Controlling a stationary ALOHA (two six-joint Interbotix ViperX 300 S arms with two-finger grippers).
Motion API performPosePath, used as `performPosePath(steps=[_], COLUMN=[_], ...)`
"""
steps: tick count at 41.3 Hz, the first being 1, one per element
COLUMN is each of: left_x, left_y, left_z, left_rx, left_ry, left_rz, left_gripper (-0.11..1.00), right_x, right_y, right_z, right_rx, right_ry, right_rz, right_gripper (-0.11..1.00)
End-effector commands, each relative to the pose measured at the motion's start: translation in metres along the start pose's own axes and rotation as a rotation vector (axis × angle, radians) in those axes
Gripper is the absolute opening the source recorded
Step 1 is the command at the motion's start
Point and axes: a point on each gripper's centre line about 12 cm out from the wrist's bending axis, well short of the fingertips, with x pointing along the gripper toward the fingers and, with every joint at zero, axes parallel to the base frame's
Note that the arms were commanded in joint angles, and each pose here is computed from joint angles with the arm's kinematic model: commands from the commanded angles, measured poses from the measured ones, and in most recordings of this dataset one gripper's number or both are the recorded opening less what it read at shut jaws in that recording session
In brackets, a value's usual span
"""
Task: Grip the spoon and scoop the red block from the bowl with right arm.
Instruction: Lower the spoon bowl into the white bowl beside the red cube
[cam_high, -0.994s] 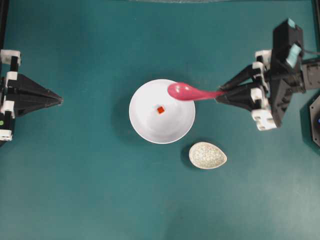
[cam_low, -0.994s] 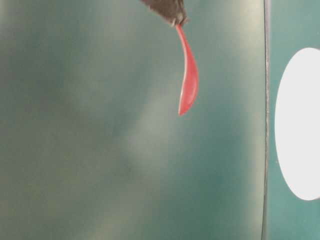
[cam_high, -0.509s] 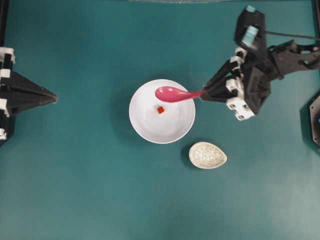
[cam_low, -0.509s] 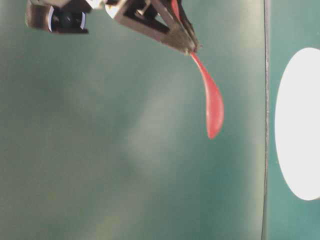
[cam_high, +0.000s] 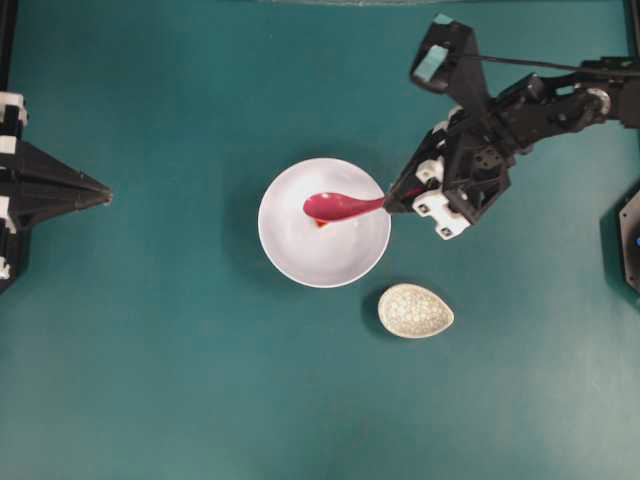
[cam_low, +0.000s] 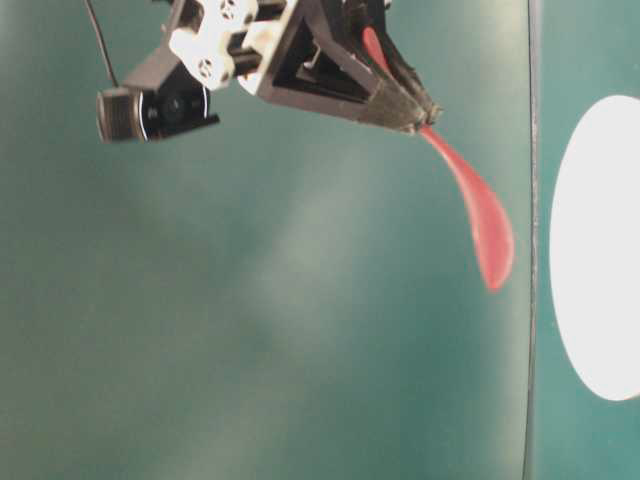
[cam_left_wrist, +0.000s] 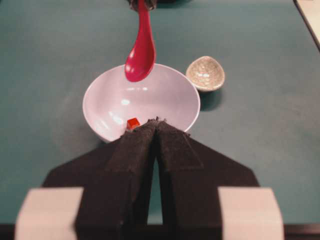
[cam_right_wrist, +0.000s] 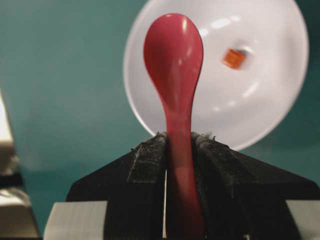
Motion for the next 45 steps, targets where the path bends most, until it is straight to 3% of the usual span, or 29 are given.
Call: performPosePath(steps=[1, 14, 21, 45], left_x=[-0.001, -0.001, -0.001, -0.001], left_y=[0.000, 0.000, 0.000, 0.000], left_z=[0.013, 0.013, 0.014, 0.013], left_rx=[0.002, 0.002, 0.002, 0.003], left_ry=[-0.031, -0.034, -0.035, -0.034], left_rz=[-0.001, -0.001, -0.001, -0.001], left_gripper=[0.00, 0.00, 0.00, 0.00], right_x=[-0.007, 0.006, 0.016, 0.044], right_y=[0.009, 0.011, 0.021, 0.004], right_z=[0.012, 0.011, 0.011, 0.003], right_rx=[-0.048, -0.137, -0.210, -0.243], right_ry=[0.003, 0.148, 0.163, 0.242], right_rz=[-0.024, -0.190, -0.211, -0.283], right_gripper=[0.24, 0.24, 0.24, 0.24])
